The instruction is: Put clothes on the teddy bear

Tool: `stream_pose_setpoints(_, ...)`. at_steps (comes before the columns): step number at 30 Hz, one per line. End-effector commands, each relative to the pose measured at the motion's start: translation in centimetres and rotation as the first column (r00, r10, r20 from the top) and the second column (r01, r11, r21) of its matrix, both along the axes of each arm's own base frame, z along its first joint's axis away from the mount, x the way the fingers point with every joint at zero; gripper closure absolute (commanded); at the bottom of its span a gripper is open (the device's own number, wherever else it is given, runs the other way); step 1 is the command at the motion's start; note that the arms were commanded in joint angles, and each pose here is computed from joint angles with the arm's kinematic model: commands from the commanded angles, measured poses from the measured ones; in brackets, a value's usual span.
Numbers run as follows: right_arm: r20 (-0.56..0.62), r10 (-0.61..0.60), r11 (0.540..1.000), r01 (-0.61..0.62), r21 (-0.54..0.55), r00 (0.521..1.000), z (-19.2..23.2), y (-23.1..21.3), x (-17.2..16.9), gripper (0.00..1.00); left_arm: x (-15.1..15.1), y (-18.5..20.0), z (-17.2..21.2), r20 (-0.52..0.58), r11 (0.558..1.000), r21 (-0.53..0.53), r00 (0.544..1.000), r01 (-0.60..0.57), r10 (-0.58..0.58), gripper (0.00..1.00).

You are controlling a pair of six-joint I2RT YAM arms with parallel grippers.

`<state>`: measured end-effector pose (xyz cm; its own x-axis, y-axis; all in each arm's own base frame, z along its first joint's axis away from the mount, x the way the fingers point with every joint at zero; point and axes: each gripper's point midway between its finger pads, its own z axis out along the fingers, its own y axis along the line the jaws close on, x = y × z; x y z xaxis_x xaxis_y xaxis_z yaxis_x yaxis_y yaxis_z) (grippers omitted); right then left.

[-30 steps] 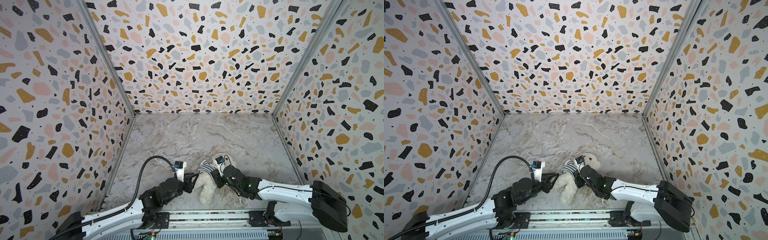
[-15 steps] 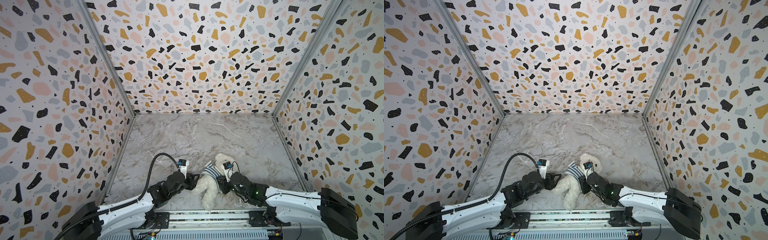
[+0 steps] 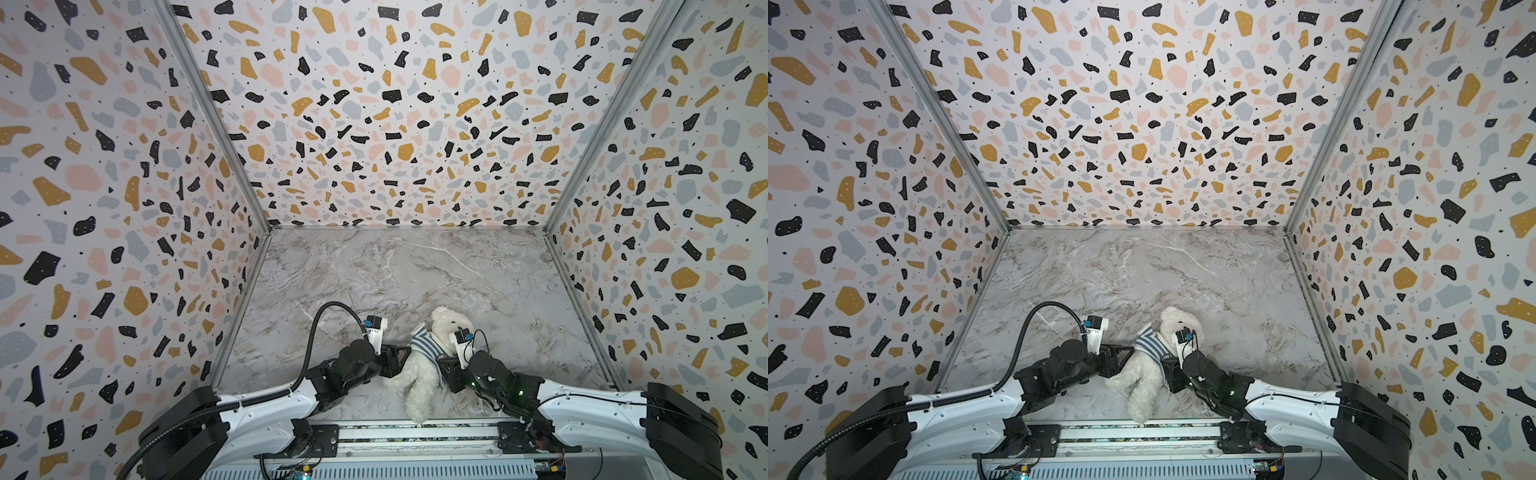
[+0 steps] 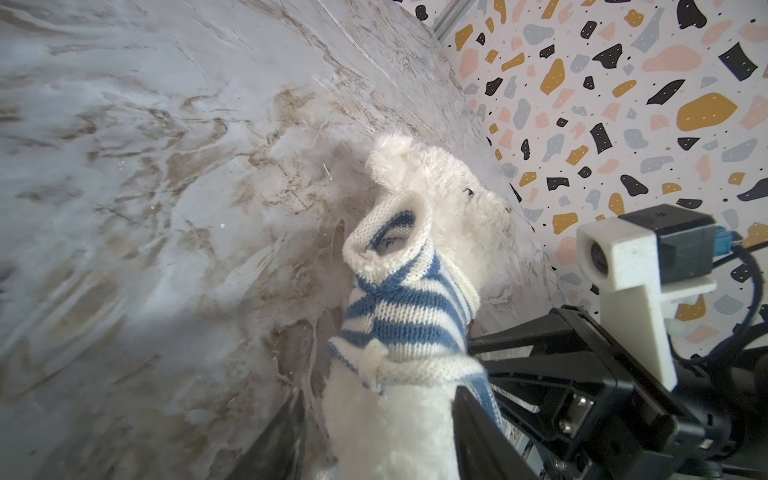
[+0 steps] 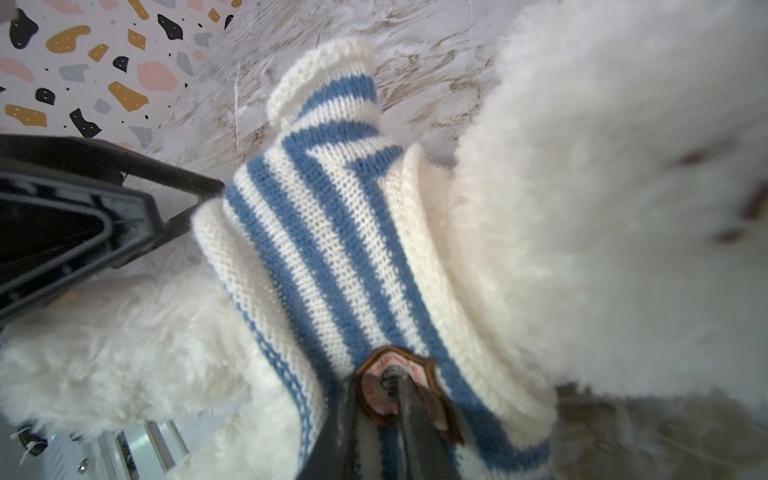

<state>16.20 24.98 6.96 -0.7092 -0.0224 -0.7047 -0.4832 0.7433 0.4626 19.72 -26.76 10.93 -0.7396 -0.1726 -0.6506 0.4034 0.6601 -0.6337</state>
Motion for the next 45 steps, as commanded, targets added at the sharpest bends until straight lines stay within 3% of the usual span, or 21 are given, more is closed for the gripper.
stream_pose_setpoints(1,-0.084,-0.002,0.997,-0.004,-0.077,0.996,-3.2,-1.5,-1.3,0.81,1.2,-1.9,2.8,0.031,0.995,-0.095,0.999,0.01,-0.007,0.43)
stream_pose_setpoints(13,-0.108,0.003,0.998,-0.009,-0.063,0.994,-4.2,-1.3,-2.1,0.82,1.9,-4.3,0.2,-0.045,0.997,-0.071,0.998,0.038,-0.041,0.44)
stream_pose_setpoints(21,-0.088,-0.001,0.999,-0.003,-0.054,0.996,-3.9,-1.1,-1.8,0.82,2.2,-5.0,1.9,-0.004,0.991,-0.126,0.999,0.048,-0.049,0.91)
stream_pose_setpoints(23,-0.066,0.005,1.0,-0.007,-0.025,0.998,-3.3,-0.9,-1.8,0.82,2.5,-4.9,2.3,0.013,0.992,-0.122,0.999,0.042,-0.041,0.98)
stream_pose_setpoints(28,0.036,0.051,0.998,-0.052,0.021,0.998,-0.8,0.6,-1.5,0.78,3.4,-4.4,3.2,0.078,0.998,-0.064,0.997,0.012,-0.007,1.0)
stream_pose_setpoints(33,0.163,0.055,0.995,-0.067,0.068,0.985,2.3,0.8,-1.2,0.7,4.8,-2.5,5.0,0.228,0.993,0.112,0.973,-0.048,0.021,1.0)
stream_pose_setpoints(38,0.288,0.015,0.995,-0.041,0.088,0.957,6.2,-0.2,-0.3,0.62,6.3,0.9,6.9,0.413,0.928,0.318,0.91,-0.193,0.048,1.0)
stream_pose_setpoints(42,0.368,-0.029,0.994,-0.011,0.107,0.929,9.8,-1.3,0.4,0.56,5.5,1.4,7.5,0.524,0.837,0.48,0.851,-0.263,-0.033,1.0)
stream_pose_setpoints(45,0.379,-0.057,0.993,0.014,0.115,0.924,11.5,-2.0,1.2,0.54,4.4,0.2,6.4,0.547,0.765,0.586,0.827,-0.265,-0.132,1.0)
